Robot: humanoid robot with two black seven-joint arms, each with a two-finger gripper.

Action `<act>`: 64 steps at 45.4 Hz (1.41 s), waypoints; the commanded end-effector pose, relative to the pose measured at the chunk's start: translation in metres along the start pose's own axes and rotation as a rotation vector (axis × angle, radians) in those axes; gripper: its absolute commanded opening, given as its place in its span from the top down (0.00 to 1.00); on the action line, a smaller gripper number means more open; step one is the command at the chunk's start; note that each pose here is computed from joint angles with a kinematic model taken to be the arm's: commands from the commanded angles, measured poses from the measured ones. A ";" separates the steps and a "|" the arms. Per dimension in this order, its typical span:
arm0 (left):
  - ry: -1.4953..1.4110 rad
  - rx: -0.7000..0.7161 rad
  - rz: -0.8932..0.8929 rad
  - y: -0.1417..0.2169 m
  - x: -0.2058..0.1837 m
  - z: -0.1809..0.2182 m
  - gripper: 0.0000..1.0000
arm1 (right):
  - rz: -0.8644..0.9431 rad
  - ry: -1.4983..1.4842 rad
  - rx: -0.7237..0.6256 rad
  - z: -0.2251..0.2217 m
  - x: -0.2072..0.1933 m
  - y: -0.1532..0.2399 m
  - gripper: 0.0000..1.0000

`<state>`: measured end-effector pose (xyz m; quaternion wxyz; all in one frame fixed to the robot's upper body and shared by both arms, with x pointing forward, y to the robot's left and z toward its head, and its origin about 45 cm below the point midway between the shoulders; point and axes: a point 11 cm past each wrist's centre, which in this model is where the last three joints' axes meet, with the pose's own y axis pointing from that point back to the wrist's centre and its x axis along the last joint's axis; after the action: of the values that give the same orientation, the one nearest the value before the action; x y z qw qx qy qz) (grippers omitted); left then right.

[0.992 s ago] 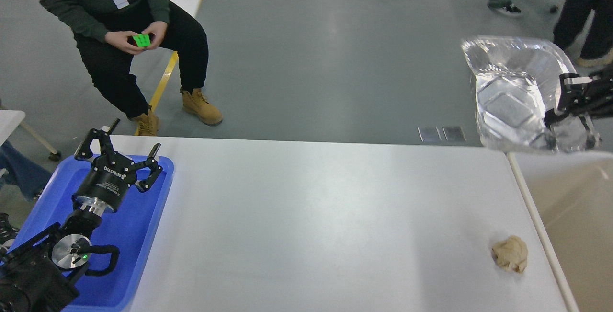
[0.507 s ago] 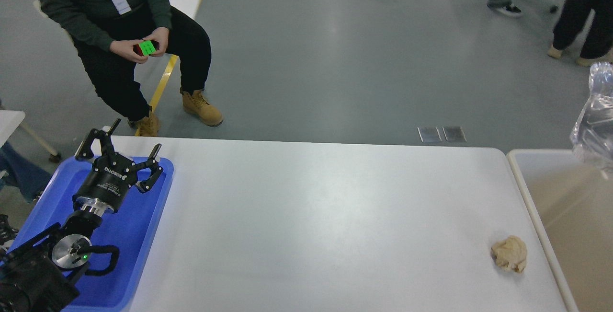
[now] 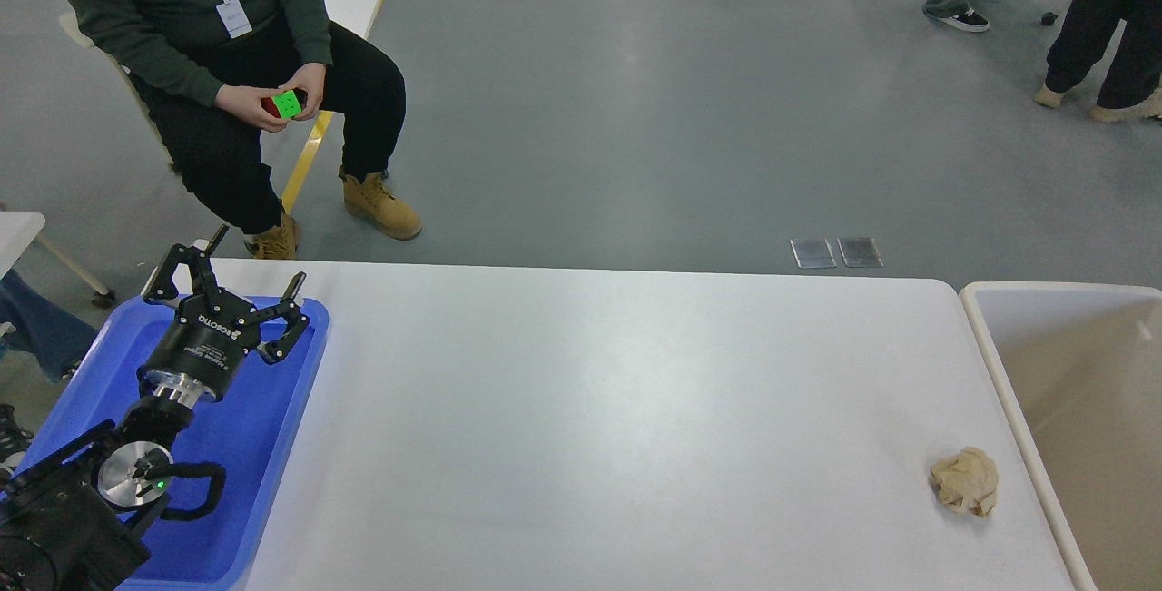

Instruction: Tidy desktop

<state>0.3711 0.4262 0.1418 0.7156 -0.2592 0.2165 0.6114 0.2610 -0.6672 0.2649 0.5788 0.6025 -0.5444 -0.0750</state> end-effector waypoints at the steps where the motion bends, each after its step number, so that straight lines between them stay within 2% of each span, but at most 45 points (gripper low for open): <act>1: 0.000 0.000 0.000 0.000 0.000 0.000 0.01 | 0.082 -0.103 -0.030 0.032 -0.042 -0.038 1.00; 11: 0.000 0.000 0.000 0.000 0.000 0.000 0.01 | 0.138 -0.111 -0.014 0.021 -0.074 -0.069 1.00; 23: 0.000 -0.001 0.000 0.000 0.000 0.000 0.01 | 0.121 -0.102 -0.028 0.020 -0.114 -0.092 1.00; 38: 0.000 -0.001 0.000 0.000 0.000 0.000 0.01 | 0.138 -0.075 -0.037 0.020 -0.131 -0.101 1.00; 42: 0.000 -0.001 0.000 0.000 0.000 0.000 0.01 | 0.161 -0.066 -0.041 0.021 -0.129 -0.101 0.84; 45: 0.000 -0.001 0.000 0.000 0.000 0.000 0.01 | 0.185 -0.046 -0.051 0.026 -0.127 -0.099 0.64; 53: 0.000 0.001 0.000 0.000 0.000 0.000 0.01 | 0.243 -0.020 -0.063 0.031 -0.121 -0.097 0.22; 60: 0.000 0.001 0.000 0.000 0.000 0.000 0.01 | 0.281 -0.010 -0.065 0.032 -0.114 -0.094 0.02; 64: 0.000 0.001 0.000 0.000 0.000 0.000 0.01 | 0.277 -0.014 -0.059 0.029 -0.114 -0.094 0.01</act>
<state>0.3711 0.4261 0.1417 0.7157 -0.2591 0.2167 0.6114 0.2473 -0.6225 0.1169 0.5941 0.5144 -0.6178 -0.0290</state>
